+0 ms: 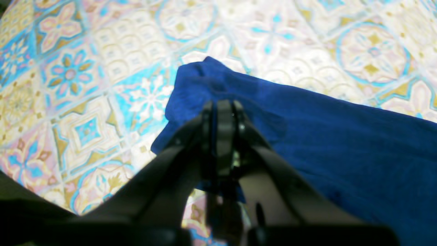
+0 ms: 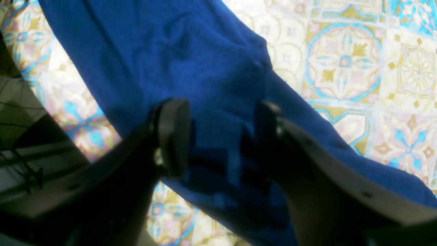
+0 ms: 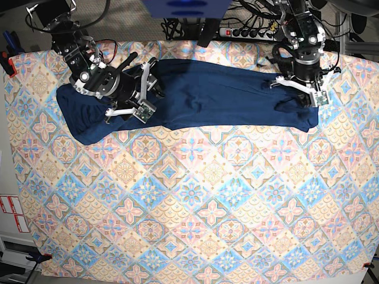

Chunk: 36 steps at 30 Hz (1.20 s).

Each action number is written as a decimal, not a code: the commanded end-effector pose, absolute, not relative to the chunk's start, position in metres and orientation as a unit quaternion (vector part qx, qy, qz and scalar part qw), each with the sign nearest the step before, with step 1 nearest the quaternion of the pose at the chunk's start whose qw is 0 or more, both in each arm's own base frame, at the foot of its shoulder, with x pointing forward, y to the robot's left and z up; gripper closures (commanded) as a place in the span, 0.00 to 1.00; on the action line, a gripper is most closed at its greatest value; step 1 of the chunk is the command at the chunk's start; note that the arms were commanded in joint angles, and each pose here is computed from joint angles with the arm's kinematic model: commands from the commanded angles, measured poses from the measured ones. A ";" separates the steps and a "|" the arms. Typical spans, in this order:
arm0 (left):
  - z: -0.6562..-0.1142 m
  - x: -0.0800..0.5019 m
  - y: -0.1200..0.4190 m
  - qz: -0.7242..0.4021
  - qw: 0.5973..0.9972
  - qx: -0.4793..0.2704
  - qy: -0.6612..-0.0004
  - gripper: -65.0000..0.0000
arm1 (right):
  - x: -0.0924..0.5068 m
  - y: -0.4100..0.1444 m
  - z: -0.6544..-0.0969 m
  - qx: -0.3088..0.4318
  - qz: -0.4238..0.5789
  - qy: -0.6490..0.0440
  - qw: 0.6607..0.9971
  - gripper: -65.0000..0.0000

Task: Fold the T-shirt properly
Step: 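Release the cuff and move the left gripper to the hem end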

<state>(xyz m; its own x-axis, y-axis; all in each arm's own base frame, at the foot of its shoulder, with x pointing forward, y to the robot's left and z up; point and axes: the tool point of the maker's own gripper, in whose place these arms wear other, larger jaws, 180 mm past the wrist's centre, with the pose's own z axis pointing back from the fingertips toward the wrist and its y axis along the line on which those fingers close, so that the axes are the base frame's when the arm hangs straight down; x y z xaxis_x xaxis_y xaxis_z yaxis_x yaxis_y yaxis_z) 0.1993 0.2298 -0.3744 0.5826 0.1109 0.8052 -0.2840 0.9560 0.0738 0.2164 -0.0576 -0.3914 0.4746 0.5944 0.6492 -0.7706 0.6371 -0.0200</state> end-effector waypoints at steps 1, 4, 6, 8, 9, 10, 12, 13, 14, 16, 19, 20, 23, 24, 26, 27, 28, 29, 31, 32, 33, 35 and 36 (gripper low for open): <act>-0.366 0.205 0.230 0.113 0.875 0.095 -0.460 1.00 | 0.223 -0.056 -0.382 0.142 0.401 -0.335 0.841 0.56; -0.367 0.209 0.229 0.117 0.874 0.091 -0.463 1.00 | 0.223 -0.056 -0.382 0.142 0.401 -0.335 0.841 0.56; -0.371 0.211 0.229 0.120 0.875 0.089 -0.461 1.00 | 0.223 -0.056 -0.382 0.142 0.401 -0.335 0.841 0.56; -0.375 0.212 0.229 0.122 0.876 0.088 -0.458 1.00 | 0.223 -0.056 -0.382 0.143 0.401 -0.334 0.841 0.56; -0.375 0.212 0.231 0.124 0.876 0.088 -0.457 1.00 | 0.223 -0.056 -0.382 0.143 0.401 -0.334 0.841 0.56; -0.374 0.214 0.232 0.127 0.874 0.089 -0.461 1.00 | 0.223 -0.056 -0.382 0.143 0.401 -0.334 0.841 0.56; -0.372 0.213 0.241 0.137 0.871 0.098 -0.462 1.00 | 0.222 -0.056 -0.383 0.143 0.401 -0.334 0.841 0.56; -0.371 0.212 0.245 0.142 0.870 0.103 -0.462 1.00 | 0.222 -0.056 -0.383 0.143 0.401 -0.334 0.841 0.56; -0.371 0.210 0.249 0.145 0.869 0.107 -0.461 1.00 | 0.222 -0.056 -0.383 0.143 0.401 -0.334 0.841 0.56; -0.371 0.208 0.253 0.149 0.868 0.111 -0.460 1.00 | 0.222 -0.056 -0.383 0.143 0.401 -0.334 0.841 0.56; -0.371 0.205 0.258 0.153 0.867 0.117 -0.459 1.00 | 0.222 -0.056 -0.383 0.143 0.401 -0.334 0.841 0.56; -0.371 0.205 0.259 0.154 0.867 0.118 -0.459 1.00 | 0.222 -0.056 -0.383 0.143 0.401 -0.334 0.841 0.56; -0.372 0.207 0.256 0.152 0.869 0.115 -0.457 1.00 | 0.222 -0.056 -0.383 0.143 0.401 -0.334 0.841 0.56; -0.371 0.208 0.256 0.152 0.868 0.115 -0.458 1.00 | 0.222 -0.055 -0.383 0.144 0.401 -0.334 0.841 0.56; -0.375 0.208 0.255 0.153 0.871 0.112 -0.454 0.91 | 0.221 -0.054 -0.383 0.145 0.402 -0.333 0.840 0.56; -0.377 0.208 0.255 0.154 0.871 0.111 -0.453 0.82 | 0.221 -0.054 -0.383 0.145 0.403 -0.333 0.840 0.56; -0.377 0.209 0.255 0.154 0.871 0.111 -0.453 0.73 | 0.221 -0.053 -0.383 0.147 0.403 -0.333 0.840 0.56; -0.376 0.210 0.255 0.154 0.870 0.110 -0.455 0.66 | 0.221 -0.053 -0.383 0.147 0.403 -0.333 0.840 0.56; -0.375 0.212 0.254 0.155 0.869 0.109 -0.457 0.54 | 0.222 -0.053 -0.383 0.145 0.402 -0.334 0.840 0.56; -0.375 0.211 0.255 0.157 0.869 0.109 -0.457 0.51 | 0.222 -0.054 -0.382 0.145 0.402 -0.334 0.840 0.56; -0.374 0.212 0.256 0.160 0.867 0.107 -0.459 0.49 | 0.223 -0.054 -0.382 0.144 0.401 -0.335 0.840 0.56; -0.373 0.212 0.257 0.169 0.864 0.097 -0.464 0.49 | 0.223 -0.054 -0.382 0.144 0.401 -0.335 0.840 0.56; -0.373 0.209 0.261 0.181 0.861 0.095 -0.465 0.49 | 0.223 -0.054 -0.382 0.144 0.401 -0.335 0.840 0.56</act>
<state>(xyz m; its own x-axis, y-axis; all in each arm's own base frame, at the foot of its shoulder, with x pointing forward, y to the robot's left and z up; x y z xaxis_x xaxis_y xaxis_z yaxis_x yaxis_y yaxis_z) 0.2055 0.2564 -0.3835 0.5415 0.2233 0.8105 -0.3907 0.9205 0.0074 0.2158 -0.0554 -0.3914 0.4738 0.5929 0.6511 -0.7720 0.6354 -0.0168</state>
